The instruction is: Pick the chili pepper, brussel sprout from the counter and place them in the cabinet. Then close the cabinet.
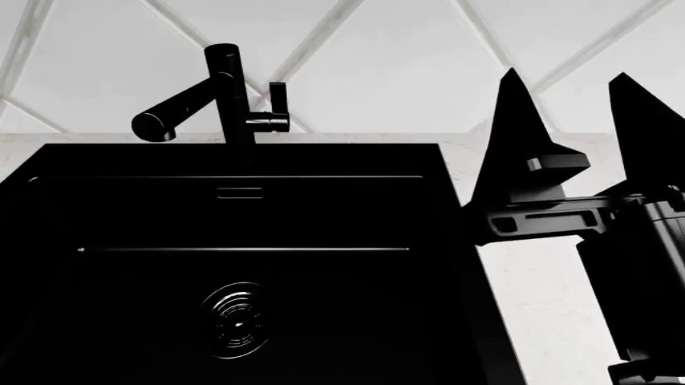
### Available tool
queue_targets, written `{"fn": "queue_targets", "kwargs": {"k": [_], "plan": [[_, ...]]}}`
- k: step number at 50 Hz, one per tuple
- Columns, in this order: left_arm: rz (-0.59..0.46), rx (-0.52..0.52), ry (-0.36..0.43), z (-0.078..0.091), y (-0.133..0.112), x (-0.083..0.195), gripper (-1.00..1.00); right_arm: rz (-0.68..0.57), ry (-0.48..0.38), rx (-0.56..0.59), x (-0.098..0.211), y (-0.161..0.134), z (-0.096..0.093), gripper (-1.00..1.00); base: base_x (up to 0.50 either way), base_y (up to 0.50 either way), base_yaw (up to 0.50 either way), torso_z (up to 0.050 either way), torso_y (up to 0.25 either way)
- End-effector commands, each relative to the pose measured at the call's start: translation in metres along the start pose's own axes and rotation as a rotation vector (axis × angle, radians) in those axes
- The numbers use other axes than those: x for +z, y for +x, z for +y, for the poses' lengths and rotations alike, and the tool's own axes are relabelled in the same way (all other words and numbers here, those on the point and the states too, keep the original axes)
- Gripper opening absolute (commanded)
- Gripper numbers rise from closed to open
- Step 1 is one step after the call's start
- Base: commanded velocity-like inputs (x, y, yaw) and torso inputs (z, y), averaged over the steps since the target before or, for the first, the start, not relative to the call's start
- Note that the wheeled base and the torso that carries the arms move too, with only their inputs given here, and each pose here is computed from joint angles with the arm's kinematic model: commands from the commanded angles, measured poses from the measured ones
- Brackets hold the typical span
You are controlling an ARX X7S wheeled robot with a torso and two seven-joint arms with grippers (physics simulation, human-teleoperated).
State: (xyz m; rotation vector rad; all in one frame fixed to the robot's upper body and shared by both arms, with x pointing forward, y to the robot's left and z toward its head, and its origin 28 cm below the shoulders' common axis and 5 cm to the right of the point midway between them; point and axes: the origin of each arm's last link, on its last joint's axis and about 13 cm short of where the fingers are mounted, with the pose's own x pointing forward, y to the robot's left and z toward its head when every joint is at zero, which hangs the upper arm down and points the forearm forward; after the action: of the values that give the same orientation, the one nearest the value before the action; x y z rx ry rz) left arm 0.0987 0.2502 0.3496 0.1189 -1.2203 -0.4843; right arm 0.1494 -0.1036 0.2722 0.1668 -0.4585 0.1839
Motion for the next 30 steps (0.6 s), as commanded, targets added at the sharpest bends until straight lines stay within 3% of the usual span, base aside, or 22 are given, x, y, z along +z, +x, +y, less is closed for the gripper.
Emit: {"fn": "queue_targets", "kwargs": {"k": [1, 30], "plan": [[0.021, 0.015, -0.021, -0.006, -0.014, -0.005, 1.0, -0.005, 0.004, -0.001, 0.0, 0.001, -0.001, 1.0, 0.0, 0.0, 0.0, 0.0, 0.0], [0.107, 0.097, -0.109, -0.014, -0.047, -0.007, 1.0, -0.009, 0.005, -0.005, -0.002, 0.002, -0.001, 1.0, 0.0, 0.0, 0.0, 0.0, 0.0]]}}
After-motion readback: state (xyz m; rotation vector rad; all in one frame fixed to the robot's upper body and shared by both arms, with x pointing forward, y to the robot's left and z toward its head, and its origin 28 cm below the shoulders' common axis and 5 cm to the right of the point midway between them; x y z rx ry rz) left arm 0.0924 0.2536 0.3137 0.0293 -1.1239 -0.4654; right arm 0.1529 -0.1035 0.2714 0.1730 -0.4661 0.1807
